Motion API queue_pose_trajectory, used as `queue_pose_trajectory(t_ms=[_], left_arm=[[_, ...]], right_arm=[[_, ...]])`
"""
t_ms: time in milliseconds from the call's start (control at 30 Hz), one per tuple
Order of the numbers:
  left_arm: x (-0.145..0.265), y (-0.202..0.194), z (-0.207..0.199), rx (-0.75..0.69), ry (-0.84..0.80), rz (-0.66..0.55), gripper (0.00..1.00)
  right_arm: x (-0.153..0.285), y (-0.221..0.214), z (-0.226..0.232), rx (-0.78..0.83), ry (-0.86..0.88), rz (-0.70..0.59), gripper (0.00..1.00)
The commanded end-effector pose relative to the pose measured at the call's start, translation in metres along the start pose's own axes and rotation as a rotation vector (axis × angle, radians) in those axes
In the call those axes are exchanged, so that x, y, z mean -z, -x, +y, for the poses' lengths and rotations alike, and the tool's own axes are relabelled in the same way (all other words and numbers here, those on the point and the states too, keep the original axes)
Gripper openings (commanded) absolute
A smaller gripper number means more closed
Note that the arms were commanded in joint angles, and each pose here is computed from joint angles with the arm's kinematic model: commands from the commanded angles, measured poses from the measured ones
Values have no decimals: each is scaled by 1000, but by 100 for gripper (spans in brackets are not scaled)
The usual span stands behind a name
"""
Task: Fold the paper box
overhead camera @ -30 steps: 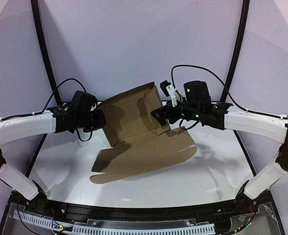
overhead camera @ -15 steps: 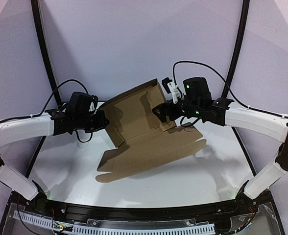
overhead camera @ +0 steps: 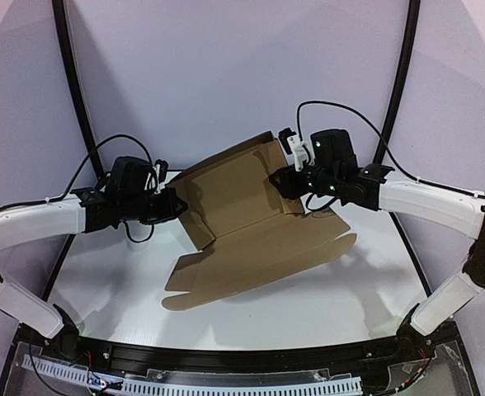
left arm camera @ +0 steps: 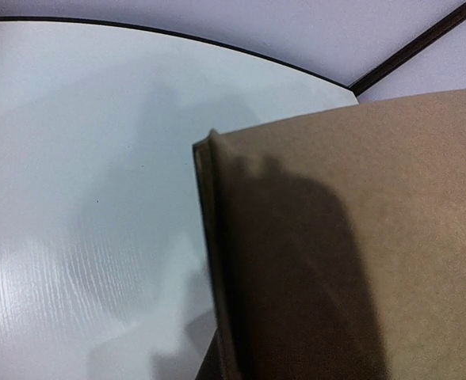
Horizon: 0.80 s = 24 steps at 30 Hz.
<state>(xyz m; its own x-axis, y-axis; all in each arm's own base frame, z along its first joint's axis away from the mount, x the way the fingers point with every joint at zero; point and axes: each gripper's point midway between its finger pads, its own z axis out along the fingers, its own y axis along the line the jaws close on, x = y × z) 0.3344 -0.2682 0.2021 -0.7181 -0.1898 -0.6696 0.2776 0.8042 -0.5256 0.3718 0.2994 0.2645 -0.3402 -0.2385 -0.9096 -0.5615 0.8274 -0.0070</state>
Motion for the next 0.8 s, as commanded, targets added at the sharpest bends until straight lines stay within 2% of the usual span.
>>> queue_pose_trajectory(t_ms=[0,200,300,433,600,767], left_arm=[[26,8,-62,-106,-253,-27,1],[25,7,-64,-142,-233,-34,1],[24,9,-59,-138,-199,-47,1],[21,13,-38,-117,-88,-69,1],[17,12,-14,-85,40,-77,1],[13,7,-5,-65,74,-68,1]], right_arm=[[-13,-4,-25,-11,-131,-10,51],[-18,-9,-42,14,-238,-2,53],[-16,-13,-48,15,-268,3,47],[-10,-7,-38,42,-203,-24,56],[9,7,-36,38,-182,-93,56],[21,10,-38,40,-189,-101,55]])
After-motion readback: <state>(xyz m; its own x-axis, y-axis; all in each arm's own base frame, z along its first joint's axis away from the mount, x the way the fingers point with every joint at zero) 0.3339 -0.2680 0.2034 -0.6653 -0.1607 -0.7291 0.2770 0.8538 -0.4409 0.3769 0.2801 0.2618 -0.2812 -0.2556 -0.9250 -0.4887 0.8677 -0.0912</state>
